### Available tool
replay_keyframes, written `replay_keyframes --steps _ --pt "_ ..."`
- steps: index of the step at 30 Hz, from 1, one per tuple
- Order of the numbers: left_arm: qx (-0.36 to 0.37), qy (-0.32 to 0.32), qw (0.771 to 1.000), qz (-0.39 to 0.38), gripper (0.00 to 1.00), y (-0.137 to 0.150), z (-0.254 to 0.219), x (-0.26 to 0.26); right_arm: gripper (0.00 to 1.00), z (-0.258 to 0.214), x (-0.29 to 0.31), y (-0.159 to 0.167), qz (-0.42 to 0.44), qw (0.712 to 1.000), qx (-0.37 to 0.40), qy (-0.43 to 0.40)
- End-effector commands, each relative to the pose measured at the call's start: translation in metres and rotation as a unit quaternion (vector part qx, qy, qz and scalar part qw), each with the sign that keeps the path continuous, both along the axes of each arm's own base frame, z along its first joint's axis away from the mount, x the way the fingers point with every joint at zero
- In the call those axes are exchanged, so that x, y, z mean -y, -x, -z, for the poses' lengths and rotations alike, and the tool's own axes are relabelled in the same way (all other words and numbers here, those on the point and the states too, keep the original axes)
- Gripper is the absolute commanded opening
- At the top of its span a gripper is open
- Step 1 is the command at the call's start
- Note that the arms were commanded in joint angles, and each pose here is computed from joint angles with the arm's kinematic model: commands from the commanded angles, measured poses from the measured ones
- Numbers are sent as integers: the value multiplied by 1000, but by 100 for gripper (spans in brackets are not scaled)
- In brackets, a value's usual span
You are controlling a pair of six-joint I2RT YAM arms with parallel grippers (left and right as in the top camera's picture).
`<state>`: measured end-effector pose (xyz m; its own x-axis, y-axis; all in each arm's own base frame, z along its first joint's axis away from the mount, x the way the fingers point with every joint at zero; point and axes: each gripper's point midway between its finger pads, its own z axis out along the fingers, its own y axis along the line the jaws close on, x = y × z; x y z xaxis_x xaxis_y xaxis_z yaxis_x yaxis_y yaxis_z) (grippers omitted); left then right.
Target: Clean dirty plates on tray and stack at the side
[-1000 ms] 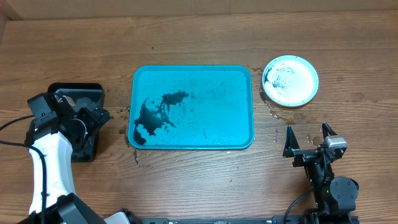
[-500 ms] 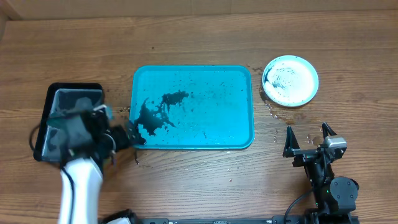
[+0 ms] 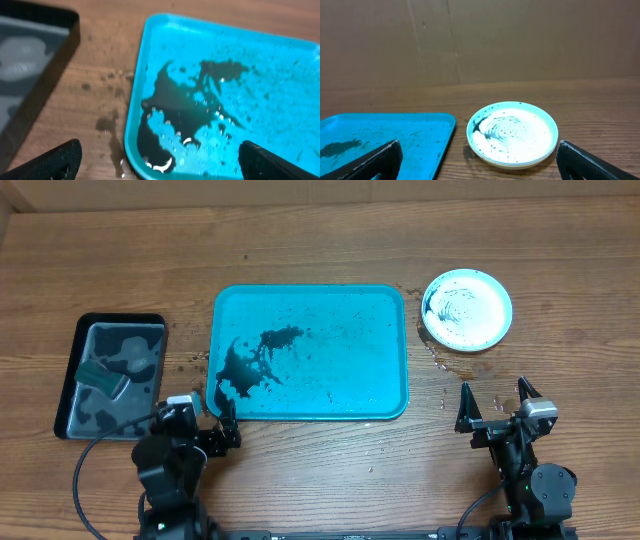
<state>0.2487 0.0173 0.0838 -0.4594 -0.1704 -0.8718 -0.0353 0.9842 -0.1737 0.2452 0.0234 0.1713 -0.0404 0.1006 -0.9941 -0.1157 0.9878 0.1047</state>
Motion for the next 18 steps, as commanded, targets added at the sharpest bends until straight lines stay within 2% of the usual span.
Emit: replay_keyframes --steps 1,12,18 --pt "36 -21 999 9 100 1 -9 2 100 1 4 0 9 1000 4 2" --pt "138 -61 989 1 100 1 -48 6 100 1 4 0 9 1000 4 2" --pt "181 -52 980 -61 100 4 -68 -7 100 1 4 0 9 1000 4 2"
